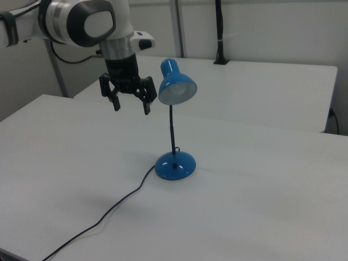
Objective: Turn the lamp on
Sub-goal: 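Move the gripper down toward the switch on the blue lamp base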
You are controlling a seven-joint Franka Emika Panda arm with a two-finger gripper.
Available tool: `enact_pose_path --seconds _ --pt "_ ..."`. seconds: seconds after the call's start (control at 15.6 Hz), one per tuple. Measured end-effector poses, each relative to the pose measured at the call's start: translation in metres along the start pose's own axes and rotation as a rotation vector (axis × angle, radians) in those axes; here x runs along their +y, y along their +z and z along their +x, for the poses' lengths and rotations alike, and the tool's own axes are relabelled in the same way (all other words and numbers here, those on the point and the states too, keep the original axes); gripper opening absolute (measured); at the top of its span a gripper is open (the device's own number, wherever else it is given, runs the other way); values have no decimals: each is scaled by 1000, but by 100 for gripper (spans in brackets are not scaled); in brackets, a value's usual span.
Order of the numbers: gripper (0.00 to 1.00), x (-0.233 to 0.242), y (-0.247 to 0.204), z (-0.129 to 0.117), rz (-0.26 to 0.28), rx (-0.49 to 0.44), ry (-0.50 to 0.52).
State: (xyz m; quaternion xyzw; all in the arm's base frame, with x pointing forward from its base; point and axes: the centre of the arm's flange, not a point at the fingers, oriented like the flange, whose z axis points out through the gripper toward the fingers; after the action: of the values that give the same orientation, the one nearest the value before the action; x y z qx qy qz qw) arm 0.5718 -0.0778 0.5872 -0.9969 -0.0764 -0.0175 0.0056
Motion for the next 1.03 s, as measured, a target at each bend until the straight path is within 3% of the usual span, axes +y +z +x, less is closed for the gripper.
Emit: enact_pose_path --seconds 0.26,0.51,0.64,0.71,0.77,1.03 --pt "100 34 6 -18 6 -18 -269" --pt "98 51 35 -26 -7 -54 -346" --pt "85 53 57 -23 -21 -31 -347" --pt "85 54 68 -22 -23 -20 -345" --pt "77 54 80 -21 -18 -3 -341" --pt "33 56 111 -8 35 87 -223"
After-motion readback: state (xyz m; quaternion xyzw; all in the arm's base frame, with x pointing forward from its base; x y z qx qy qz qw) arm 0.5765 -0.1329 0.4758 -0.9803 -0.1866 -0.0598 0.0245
